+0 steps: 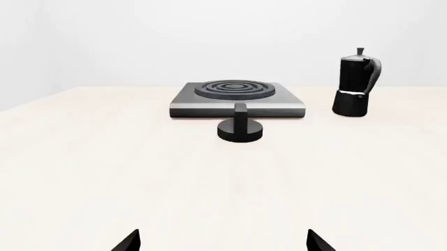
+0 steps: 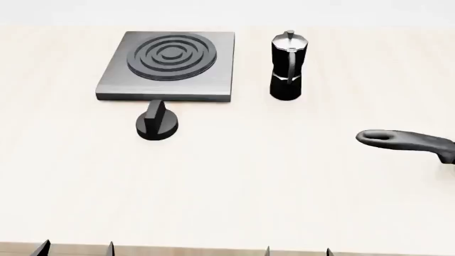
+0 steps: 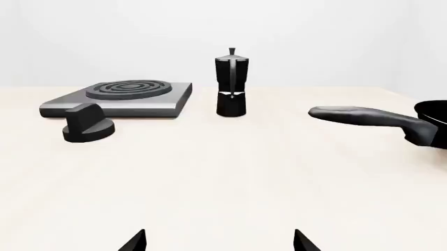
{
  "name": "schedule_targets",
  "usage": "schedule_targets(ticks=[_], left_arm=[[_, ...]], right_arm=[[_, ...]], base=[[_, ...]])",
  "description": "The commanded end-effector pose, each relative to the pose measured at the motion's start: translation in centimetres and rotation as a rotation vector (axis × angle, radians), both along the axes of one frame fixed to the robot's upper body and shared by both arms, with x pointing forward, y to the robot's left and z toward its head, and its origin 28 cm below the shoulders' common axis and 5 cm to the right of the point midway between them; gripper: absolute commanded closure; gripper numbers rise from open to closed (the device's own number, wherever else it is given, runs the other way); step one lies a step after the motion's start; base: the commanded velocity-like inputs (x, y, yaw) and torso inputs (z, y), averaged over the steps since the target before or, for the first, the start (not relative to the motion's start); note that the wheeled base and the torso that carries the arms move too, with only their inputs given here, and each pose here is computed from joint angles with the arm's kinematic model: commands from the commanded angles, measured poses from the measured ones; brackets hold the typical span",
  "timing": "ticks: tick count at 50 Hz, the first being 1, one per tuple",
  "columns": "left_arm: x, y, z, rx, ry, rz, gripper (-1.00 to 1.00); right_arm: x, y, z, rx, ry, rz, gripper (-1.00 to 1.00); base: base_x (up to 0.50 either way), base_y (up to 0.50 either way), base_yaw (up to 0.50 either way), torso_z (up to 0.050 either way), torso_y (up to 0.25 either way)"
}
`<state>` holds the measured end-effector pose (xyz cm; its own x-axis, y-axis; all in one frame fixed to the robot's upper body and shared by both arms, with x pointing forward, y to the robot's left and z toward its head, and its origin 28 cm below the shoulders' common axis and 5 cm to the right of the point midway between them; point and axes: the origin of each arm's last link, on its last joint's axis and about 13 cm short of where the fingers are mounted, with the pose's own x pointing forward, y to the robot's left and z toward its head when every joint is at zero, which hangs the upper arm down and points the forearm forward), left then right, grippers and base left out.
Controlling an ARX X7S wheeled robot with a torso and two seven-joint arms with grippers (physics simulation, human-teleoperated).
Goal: Put the moka pot on the stove.
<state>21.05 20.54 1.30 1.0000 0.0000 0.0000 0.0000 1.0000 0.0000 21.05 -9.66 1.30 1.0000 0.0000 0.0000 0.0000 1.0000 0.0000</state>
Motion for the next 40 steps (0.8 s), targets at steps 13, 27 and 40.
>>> schedule_targets(ticks=[13,27,40], left_arm=[[-0.06,-0.28,0.28,-0.017,-0.016,-0.023,-1.00],[-0.22,-0.36,0.03,-0.024,-0.002,-0.037,-1.00],[-0.21,-0.35,0.17,-0.030,-0.003,-0.034,-1.00]], right_arm=[[0.24,0.36,-0.41,-0.009,0.009,0.020,-1.00],[0.23,0.36,-0.36,-0.008,0.004,0.015,-1.00],[0.08,0.42,-0.26,-0.008,0.001,0.018,-1.00]], base=[[0.00,0.00,0.00,0.000,0.000],[0.00,0.00,0.00,0.000,0.000],[0.00,0.00,0.00,0.000,0.000]])
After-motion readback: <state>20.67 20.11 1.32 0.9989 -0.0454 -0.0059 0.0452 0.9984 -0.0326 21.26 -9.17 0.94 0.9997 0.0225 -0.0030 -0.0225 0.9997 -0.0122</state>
